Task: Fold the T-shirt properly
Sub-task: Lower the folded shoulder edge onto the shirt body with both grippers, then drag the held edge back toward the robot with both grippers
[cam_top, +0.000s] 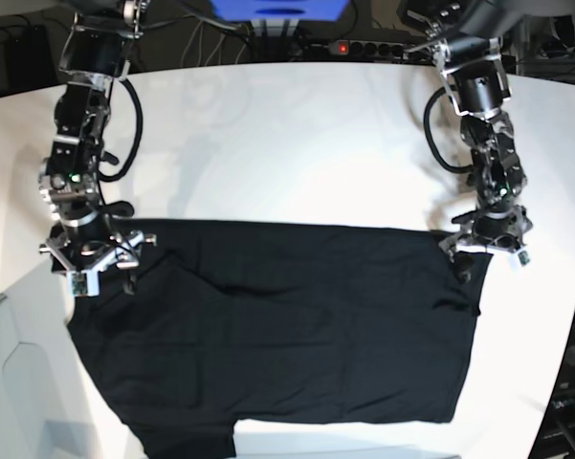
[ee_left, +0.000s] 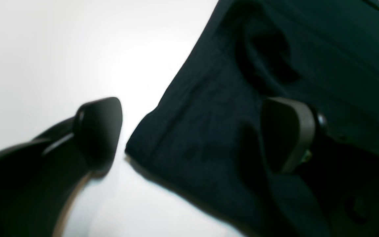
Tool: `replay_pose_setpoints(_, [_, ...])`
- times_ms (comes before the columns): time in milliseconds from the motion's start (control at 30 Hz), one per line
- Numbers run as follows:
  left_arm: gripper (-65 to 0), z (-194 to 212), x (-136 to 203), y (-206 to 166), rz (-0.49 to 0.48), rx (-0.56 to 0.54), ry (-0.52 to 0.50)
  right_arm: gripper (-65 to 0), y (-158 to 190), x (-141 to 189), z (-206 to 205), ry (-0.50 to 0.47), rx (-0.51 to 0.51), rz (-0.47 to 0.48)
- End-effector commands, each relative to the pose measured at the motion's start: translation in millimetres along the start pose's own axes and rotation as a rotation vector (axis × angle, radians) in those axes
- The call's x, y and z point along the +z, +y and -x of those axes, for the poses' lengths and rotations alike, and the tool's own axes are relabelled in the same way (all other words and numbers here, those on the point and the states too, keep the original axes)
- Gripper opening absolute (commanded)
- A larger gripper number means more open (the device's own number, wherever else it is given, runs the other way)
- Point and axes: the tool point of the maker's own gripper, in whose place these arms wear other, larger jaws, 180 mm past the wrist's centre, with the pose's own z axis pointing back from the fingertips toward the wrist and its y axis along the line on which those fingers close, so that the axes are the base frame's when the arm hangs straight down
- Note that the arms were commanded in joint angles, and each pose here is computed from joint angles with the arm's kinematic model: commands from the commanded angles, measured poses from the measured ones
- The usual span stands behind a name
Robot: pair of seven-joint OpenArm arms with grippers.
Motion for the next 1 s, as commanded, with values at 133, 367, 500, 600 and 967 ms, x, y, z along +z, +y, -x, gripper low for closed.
replay_pose_setpoints(133, [0.0,7.4,5.8,7.6,0.007,0.072,0.024,-21.4,-22.3,6.0,2.8,-0.007,0.02,0.031])
replay_pose_setpoints(367, [-42.3,9.9,5.9,5.6,0.011,0.074,0.028,-21.4,-87.4,-5.0,27.5,0.067,-0.067,0.158])
replay_pose_setpoints(500, [-65.0,10.1,6.0,5.6,0.01,0.08,0.027,-21.4,-108.7,-13.8,45.8,0.129,-0.076,0.178])
replay_pose_setpoints(600, [-63.3,10.1,6.0,5.8,0.009,0.081,0.027,-21.4,-115.9,-15.8,59.3,0.167,-0.087,0.183])
replay_pose_setpoints(967, [-65.0,15.2,9.4,13.5,-0.004,0.08,0.037,-21.4,-111.8,-16.3,96.2,0.255,-0.124,0.172])
